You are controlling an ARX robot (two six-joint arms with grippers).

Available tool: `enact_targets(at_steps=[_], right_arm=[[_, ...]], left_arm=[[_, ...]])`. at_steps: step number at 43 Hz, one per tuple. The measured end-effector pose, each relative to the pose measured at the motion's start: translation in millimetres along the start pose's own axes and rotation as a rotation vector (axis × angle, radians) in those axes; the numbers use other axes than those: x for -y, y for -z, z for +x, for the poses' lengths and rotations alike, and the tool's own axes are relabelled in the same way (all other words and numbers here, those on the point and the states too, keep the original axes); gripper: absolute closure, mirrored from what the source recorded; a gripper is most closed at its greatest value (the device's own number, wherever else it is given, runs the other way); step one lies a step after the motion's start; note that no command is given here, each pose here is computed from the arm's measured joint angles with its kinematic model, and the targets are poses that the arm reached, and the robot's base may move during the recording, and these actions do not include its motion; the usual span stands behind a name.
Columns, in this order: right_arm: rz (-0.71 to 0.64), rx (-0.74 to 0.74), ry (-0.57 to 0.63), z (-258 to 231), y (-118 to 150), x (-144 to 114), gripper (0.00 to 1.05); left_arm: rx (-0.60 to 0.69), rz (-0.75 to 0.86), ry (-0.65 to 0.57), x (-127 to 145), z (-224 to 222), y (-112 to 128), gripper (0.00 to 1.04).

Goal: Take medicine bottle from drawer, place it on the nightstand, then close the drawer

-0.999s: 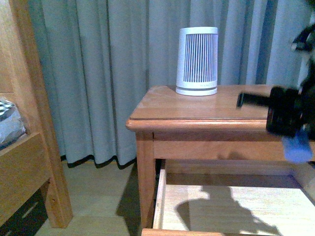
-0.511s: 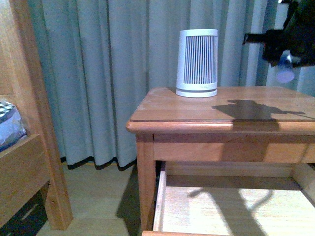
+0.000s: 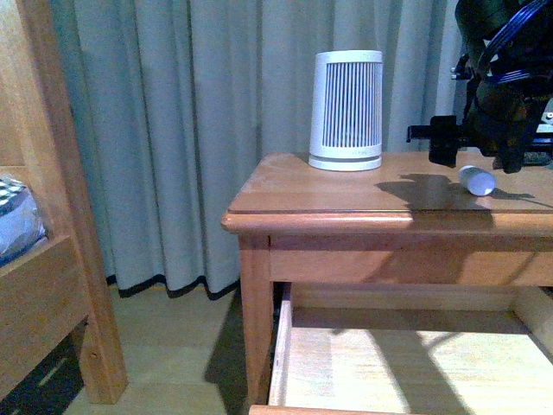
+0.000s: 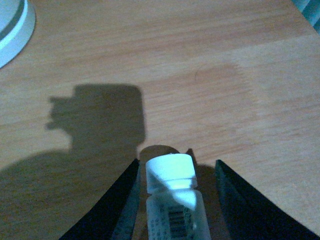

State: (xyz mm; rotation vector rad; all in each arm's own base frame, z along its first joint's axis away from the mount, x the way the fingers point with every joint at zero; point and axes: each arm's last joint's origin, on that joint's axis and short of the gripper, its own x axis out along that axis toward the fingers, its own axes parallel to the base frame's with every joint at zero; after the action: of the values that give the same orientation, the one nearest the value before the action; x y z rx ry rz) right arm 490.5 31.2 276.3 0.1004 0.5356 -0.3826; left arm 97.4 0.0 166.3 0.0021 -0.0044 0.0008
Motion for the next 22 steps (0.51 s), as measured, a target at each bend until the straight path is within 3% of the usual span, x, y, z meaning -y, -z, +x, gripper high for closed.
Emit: enact_targets(at_steps=[11, 16, 22], right_arm=[[-0.015, 0.095, 0.002, -4, -7, 1, 0.06], [-0.006, 0.156, -0.011, -20, -21, 6, 0.07], [0.016, 0.317, -0.034, -77, -44, 28, 0.07]], left_arm=[[0.0, 0.0, 0.0, 0, 0, 0, 0.07], [0.0, 0.0, 0.0, 0, 0, 0, 0.07], [0.0, 0.0, 0.0, 0, 0, 0, 0.07]])
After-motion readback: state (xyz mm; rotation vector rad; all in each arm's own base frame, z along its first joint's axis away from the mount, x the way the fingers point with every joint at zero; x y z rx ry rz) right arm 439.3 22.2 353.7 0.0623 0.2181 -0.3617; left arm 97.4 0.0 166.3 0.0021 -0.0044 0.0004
